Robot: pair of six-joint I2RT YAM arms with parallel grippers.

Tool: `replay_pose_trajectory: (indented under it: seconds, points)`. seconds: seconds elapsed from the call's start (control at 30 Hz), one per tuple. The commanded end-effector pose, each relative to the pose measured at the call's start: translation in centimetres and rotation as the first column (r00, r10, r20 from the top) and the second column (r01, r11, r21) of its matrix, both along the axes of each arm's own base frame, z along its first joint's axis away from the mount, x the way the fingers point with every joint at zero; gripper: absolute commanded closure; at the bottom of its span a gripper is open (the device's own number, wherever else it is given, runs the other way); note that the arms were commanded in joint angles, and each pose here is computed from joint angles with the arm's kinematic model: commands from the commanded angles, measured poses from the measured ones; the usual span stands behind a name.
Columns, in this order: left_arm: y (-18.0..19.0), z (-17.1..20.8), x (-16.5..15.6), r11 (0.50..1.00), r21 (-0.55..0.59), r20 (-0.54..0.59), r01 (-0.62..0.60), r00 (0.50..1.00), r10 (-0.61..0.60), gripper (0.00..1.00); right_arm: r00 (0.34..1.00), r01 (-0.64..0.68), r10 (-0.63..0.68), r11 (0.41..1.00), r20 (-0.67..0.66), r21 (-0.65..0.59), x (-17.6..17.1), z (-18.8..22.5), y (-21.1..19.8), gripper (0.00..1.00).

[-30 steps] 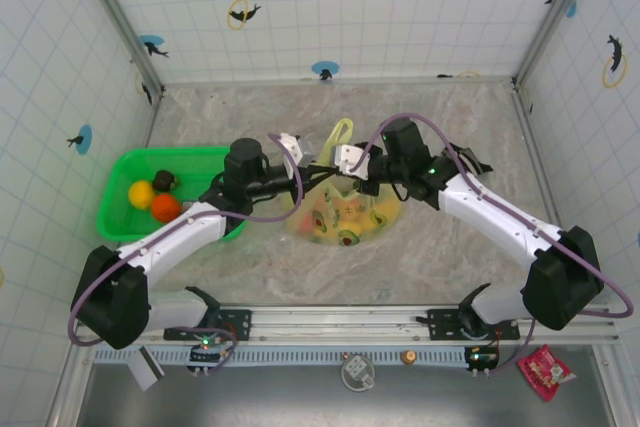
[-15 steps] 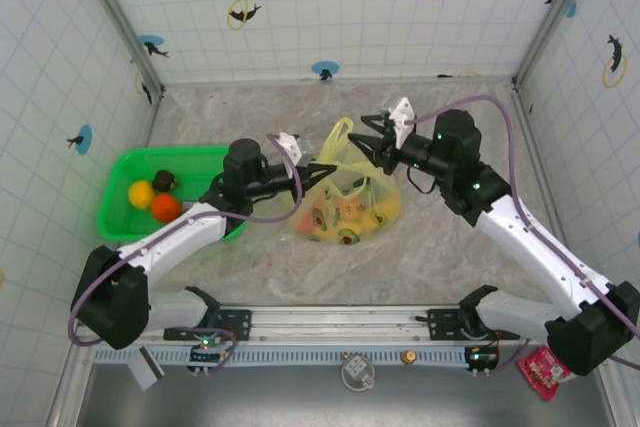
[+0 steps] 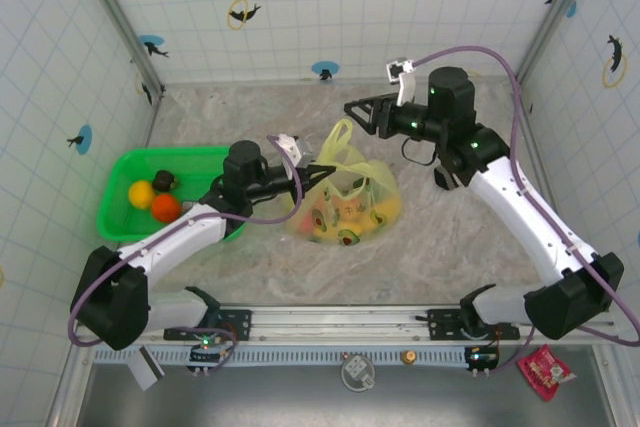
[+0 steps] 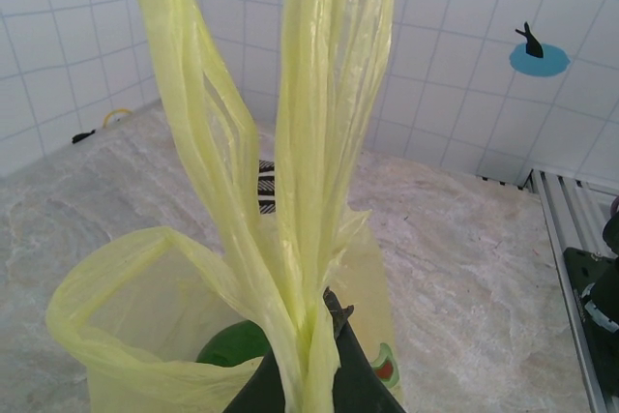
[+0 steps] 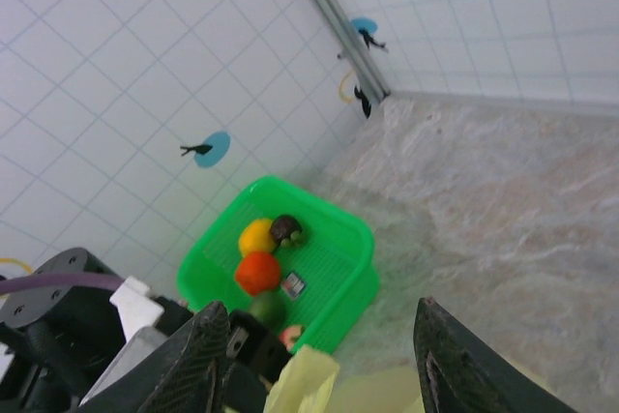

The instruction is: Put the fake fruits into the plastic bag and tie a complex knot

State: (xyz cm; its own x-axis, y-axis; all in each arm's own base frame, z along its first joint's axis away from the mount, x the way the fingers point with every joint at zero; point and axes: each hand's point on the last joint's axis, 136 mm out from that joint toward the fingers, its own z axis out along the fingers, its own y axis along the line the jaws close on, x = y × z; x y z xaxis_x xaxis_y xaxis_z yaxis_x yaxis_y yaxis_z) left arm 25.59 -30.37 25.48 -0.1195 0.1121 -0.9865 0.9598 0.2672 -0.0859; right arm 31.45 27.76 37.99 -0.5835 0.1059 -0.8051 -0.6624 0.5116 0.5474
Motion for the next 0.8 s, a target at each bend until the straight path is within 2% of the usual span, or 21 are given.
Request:
replay_pose_trajectory:
  seconds: [0.0, 0.37, 0.43, 0.6, 0.67, 0.77]
  points:
    - [0.3, 0.7, -0.1, 1.0, -0.015, 0.039, -0.003, 0.999, 0.003, 1.0, 0.997, -0.042, 0.043, 0.999, -0.069, 0.026, -1.2, 0.5, 0.5, 0.47]
    - [0.4, 0.6, 0.0, 1.0, -0.013, 0.036, -0.009, 0.999, 0.01, 1.0, 0.988, -0.093, 0.094, 0.996, -0.12, 0.018, -2.2, -0.9, 1.7, 0.55]
    - [0.4, 0.6, 0.0, 1.0, -0.013, 0.036, -0.01, 0.999, 0.011, 1.0, 0.987, -0.097, 0.098, 0.995, -0.125, 0.012, -2.3, -1.2, 1.8, 0.61]
    - [0.4, 0.4, 0.3, 1.0, -0.01, 0.03, -0.025, 0.999, 0.026, 1.0, 0.987, -0.102, 0.103, 0.995, -0.126, 0.013, -2.6, -0.9, 1.7, 0.83]
    - [0.5, 0.4, 0.5, 0.999, -0.009, 0.027, -0.04, 0.999, 0.041, 1.0, 0.99, -0.096, 0.097, 0.995, -0.107, 0.013, -2.9, -0.3, 1.5, 0.98]
    - [0.7, 0.3, 1.1, 0.997, -0.007, 0.02, -0.07, 0.997, 0.071, 1.0, 0.993, -0.108, 0.11, 0.994, -0.045, 0.033, -4.3, 1.0, 0.8, 1.0]
